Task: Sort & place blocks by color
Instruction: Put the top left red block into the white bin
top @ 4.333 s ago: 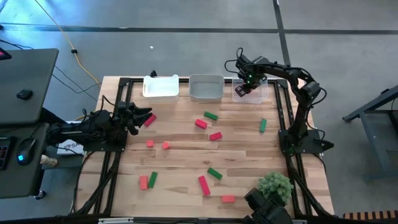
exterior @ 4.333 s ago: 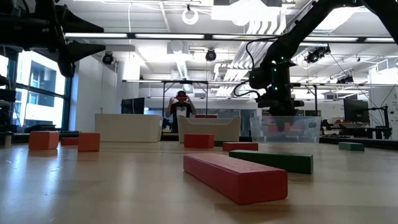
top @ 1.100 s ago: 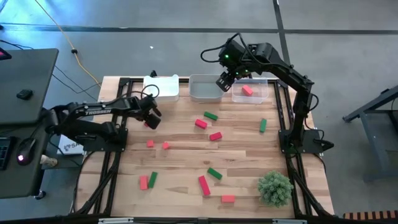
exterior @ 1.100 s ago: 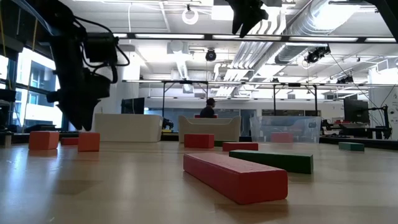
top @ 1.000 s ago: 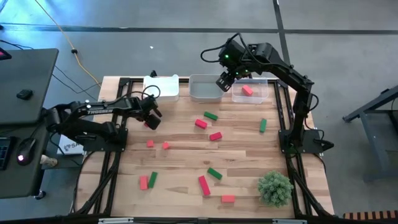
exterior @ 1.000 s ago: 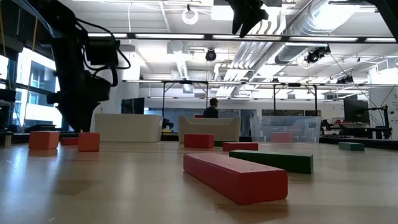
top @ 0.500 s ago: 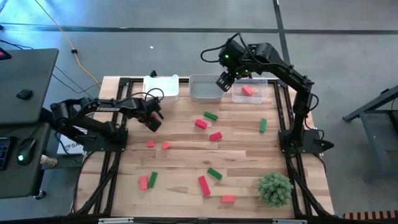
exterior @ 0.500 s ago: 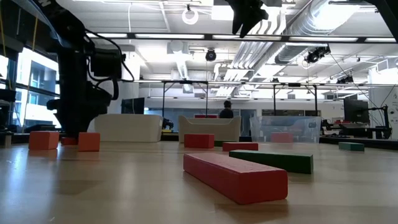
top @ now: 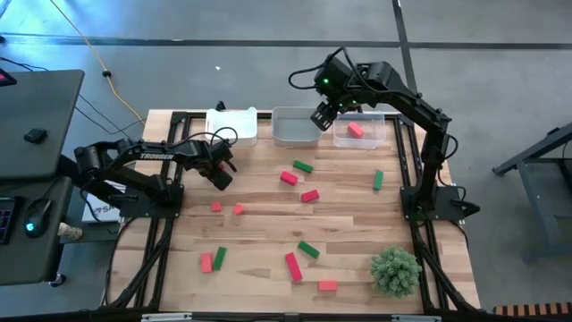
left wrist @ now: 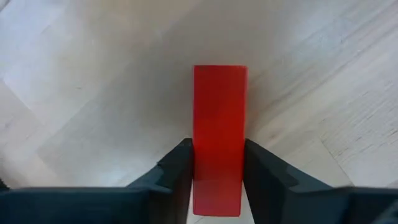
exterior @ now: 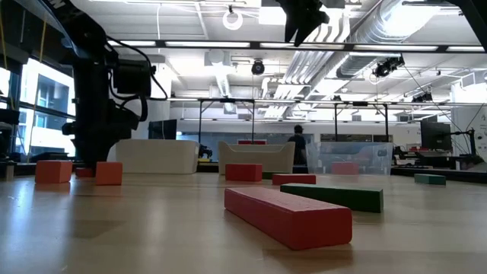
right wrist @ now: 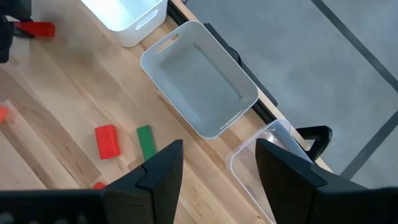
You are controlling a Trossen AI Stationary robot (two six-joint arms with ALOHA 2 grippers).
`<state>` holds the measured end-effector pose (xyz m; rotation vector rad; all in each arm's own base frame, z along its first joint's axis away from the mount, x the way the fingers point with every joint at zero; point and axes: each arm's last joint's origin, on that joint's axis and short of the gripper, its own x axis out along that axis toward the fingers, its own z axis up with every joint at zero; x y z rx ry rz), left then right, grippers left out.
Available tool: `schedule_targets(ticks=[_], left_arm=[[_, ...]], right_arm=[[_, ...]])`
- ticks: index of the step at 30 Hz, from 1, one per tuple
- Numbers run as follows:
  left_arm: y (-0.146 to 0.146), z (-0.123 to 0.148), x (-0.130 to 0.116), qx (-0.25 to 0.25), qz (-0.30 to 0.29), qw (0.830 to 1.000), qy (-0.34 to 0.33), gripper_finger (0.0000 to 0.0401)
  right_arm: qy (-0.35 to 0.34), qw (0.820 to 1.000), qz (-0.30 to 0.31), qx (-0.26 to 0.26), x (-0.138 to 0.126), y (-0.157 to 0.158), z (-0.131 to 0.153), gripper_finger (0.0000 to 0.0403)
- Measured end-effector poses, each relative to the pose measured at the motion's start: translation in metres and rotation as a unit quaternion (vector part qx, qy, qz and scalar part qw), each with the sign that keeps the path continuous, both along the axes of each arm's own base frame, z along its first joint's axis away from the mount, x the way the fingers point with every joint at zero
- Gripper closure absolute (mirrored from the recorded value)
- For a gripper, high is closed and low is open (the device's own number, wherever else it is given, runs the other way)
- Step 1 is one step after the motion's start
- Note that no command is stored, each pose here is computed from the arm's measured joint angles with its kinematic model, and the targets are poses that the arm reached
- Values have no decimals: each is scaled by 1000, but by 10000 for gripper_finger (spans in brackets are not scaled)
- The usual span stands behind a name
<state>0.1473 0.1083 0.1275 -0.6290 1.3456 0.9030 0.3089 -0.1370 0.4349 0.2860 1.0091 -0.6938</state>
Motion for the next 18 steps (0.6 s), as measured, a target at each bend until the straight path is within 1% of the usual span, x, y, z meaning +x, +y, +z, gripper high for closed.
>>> schedule_targets(ticks=[2,7,10,12,14,18], left_arm=[[0,0,0,0,-2,1000,1,323],[-1,1,0,-10,-19,1000,-4,323],[-2,8,2,-9,-23,999,-21,323],[-3,17,4,-15,-29,998,-52,320],[-1,28,8,-6,-33,996,-89,318],[-1,50,9,17,-39,989,-138,316]], right_arm=[[-1,1000,-1,1,0,0,0,212],[-1,1000,-1,1,0,0,0,212],[-1,1000,-1,1,0,0,0,212],[-1,1000,-1,1,0,0,0,212],[-1,1000,-1,1,0,0,0,212],[-1,1000,-1,1,0,0,0,212]])
